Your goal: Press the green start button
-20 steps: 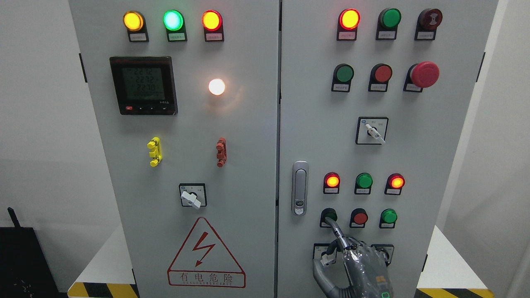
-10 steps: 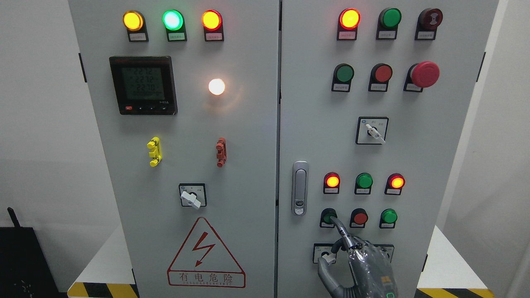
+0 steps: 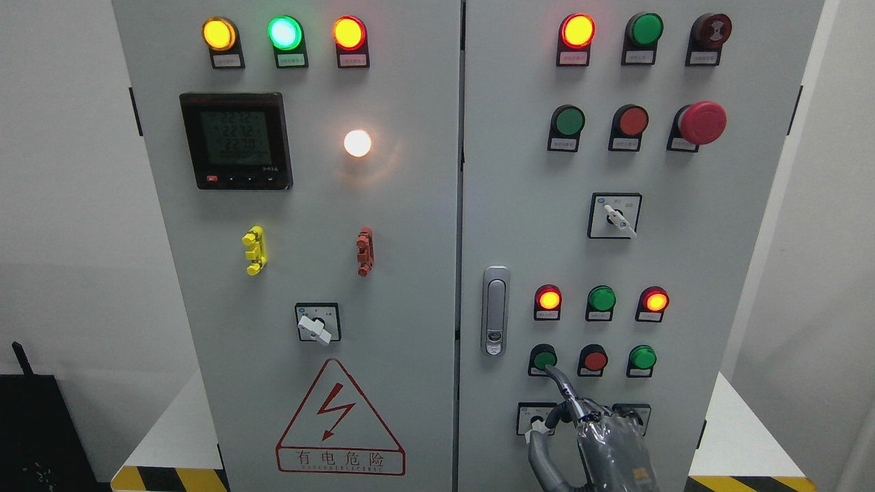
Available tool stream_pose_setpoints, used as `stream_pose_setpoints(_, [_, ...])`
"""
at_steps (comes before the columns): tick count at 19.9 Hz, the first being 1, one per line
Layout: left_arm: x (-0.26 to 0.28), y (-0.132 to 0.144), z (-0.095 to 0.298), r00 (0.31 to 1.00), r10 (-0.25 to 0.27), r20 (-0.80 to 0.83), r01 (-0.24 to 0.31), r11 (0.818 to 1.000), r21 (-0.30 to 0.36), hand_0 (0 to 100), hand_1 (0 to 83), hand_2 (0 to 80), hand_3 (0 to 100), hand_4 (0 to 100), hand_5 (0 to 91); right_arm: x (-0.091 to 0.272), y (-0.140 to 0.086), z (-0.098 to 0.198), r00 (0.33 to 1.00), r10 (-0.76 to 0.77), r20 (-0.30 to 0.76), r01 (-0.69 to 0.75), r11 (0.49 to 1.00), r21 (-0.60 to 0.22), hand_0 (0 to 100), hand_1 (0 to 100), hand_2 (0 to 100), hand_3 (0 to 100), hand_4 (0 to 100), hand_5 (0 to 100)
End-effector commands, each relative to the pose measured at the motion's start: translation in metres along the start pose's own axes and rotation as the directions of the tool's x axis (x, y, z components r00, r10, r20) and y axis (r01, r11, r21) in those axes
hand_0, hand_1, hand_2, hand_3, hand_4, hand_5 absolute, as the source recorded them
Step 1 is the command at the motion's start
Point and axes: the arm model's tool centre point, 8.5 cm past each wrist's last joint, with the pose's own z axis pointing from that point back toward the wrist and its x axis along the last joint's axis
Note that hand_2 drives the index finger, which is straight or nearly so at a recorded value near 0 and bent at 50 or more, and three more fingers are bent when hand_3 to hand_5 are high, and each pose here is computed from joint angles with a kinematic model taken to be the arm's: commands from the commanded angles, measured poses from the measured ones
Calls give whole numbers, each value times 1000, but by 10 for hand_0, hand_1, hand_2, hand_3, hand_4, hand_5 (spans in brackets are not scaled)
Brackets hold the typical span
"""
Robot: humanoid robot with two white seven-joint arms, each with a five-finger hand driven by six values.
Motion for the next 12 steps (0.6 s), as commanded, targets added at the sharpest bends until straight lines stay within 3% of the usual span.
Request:
stream_pose_setpoints(1, [0,0,0,1000,0,0,0,1000,0,120,556,0,0,0,0,-2,-18,8,998,-67,-13,66,996,-65,789,399,0,612,557,431])
stream_pose_setpoints(6, [0,0,0,1000,0,0,0,1000,0,120,556,0,0,0,0,-2,-23,19,985,-171,-25,168,981,-98,787,367,0,568,507,344])
stream_pose_setpoints(12, [0,0,0,1000,0,0,0,1000,0,120,556,0,0,0,0,-2,-20,32,937,-346,-43,339,934,-109,664,289,0,437,386,225])
